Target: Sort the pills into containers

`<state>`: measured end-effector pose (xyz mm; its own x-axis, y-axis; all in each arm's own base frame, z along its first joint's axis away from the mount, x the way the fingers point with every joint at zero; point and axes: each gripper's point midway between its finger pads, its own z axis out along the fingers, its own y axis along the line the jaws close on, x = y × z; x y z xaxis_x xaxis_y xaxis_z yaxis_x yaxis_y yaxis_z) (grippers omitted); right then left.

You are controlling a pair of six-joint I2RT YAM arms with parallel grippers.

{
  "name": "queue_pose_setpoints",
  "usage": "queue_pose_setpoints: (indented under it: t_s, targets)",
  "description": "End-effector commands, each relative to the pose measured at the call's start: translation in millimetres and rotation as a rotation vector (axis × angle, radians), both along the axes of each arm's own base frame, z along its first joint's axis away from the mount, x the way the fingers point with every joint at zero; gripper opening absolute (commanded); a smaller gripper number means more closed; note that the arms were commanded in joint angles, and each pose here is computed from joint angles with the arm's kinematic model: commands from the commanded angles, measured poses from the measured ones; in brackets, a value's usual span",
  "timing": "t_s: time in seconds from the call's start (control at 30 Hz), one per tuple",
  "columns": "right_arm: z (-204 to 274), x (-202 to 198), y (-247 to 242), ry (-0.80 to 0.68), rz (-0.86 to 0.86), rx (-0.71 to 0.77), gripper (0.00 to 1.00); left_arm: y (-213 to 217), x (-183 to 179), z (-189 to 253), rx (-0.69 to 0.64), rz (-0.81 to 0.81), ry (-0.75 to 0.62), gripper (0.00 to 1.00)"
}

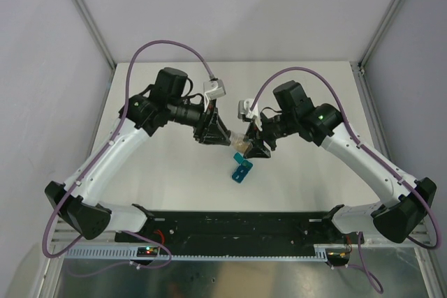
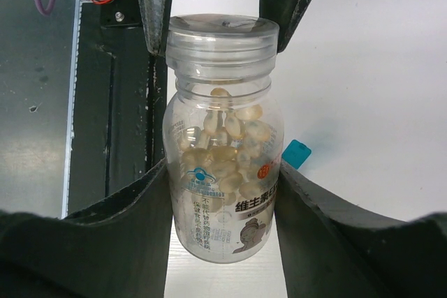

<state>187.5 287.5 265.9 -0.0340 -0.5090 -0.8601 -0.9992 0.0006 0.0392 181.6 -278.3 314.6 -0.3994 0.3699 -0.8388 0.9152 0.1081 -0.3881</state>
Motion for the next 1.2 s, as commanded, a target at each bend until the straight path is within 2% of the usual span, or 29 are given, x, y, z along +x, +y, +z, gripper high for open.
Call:
queue_pose_setpoints:
  t_s: [0.0,0.47,0.8,1.07,1.17]
  targets:
    - [20,4,6,-0.052,0.01,0.036,0.0,-2,-10,8,-0.013,-0.028,-0.058,0.0]
    - [29,-15,9,-0.003,0.097,0.088,0.0,-8,-17,-2,0.001,-0.082,-0.099,0.0]
    - [40,-33,10,0.168,0.205,0.162,0.0,-17,-49,-8,-0.013,-0.228,-0.209,0.04]
    - [40,-47,8,0.341,0.3,0.189,0.0,-19,-72,-7,-0.034,-0.317,-0.291,0.18]
    - [34,-48,8,0.387,0.313,0.16,0.0,-19,-72,-7,-0.03,-0.314,-0.311,0.35]
